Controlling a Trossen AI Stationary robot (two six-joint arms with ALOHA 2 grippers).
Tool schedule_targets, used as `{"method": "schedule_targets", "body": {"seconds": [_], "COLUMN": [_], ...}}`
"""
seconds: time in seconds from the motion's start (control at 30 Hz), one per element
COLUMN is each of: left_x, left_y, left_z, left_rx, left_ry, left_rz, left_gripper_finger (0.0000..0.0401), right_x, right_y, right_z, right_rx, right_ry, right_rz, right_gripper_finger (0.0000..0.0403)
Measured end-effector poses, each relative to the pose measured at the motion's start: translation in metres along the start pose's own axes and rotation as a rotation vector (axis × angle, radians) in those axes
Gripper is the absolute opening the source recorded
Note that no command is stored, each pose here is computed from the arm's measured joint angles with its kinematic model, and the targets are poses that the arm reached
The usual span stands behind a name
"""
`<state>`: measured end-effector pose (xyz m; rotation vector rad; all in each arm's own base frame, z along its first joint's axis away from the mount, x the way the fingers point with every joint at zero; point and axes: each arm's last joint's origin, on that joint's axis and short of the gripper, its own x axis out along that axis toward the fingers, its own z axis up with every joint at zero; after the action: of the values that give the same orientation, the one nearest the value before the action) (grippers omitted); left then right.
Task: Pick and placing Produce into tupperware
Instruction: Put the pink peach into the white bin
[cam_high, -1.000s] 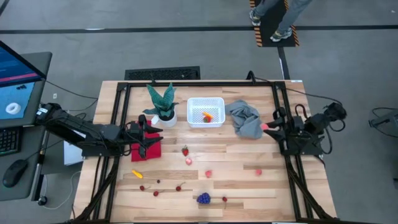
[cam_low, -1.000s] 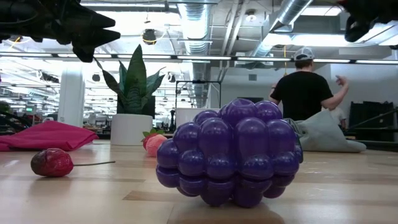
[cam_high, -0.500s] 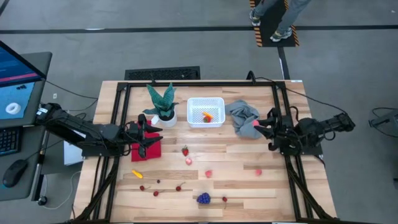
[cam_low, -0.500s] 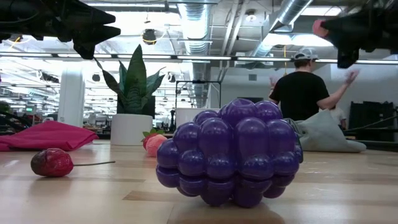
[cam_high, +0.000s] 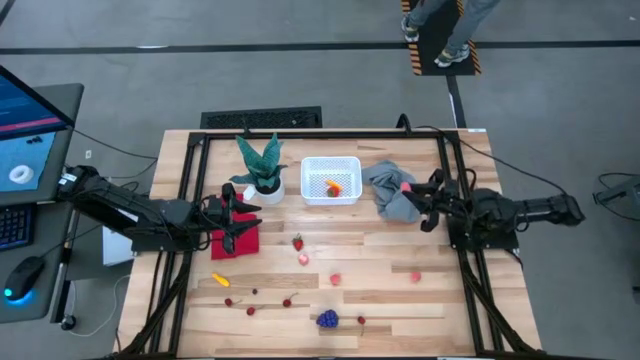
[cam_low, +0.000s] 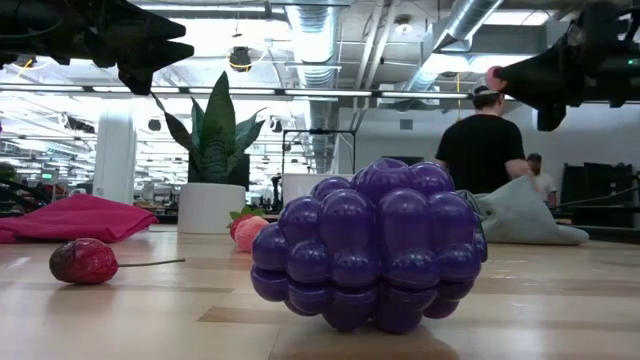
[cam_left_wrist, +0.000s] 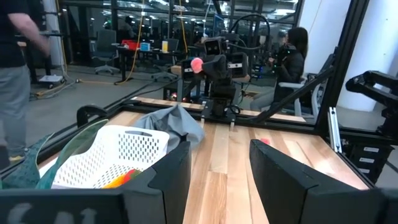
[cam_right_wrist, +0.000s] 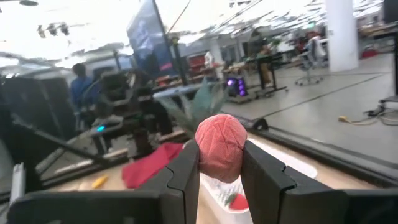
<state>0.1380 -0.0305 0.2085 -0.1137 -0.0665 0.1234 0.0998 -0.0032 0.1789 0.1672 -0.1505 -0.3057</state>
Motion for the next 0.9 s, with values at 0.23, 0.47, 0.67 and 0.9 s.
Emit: {"method": "schedule_targets", "body": {"seconds": [0.23,0.47,0.67,0.9], "left_x": [0.0,0.0,0.001,0.001], "left_y": [0.0,0.001,0.003,0.004], "left_z": [0.0,0.0,0.001,0.001], "left_rx": [0.002,0.005,0.005,0.005], "left_ry": [-0.001,-0.004,-0.006,-0.006], "left_rz": [0.0,0.013,0.029,0.029], "left_gripper_finger": [0.0155,0.0155,0.0155,0.0155], "right_x": [0.01,0.027,0.053,0.098], "right_y": [-0.007,-0.008,-0.005,-0.012], "right_z": [-0.005,0.001,0.014,0.024], "right_rx": [-0.003,0.002,0.004,-0.008], "right_ry": [0.054,0.11,0.166,0.278], "right_rz": [-0.081,-0.095,-0.105,-0.103], "right_gripper_finger": [0.0123,0.0123,0.0123,0.0123]}}
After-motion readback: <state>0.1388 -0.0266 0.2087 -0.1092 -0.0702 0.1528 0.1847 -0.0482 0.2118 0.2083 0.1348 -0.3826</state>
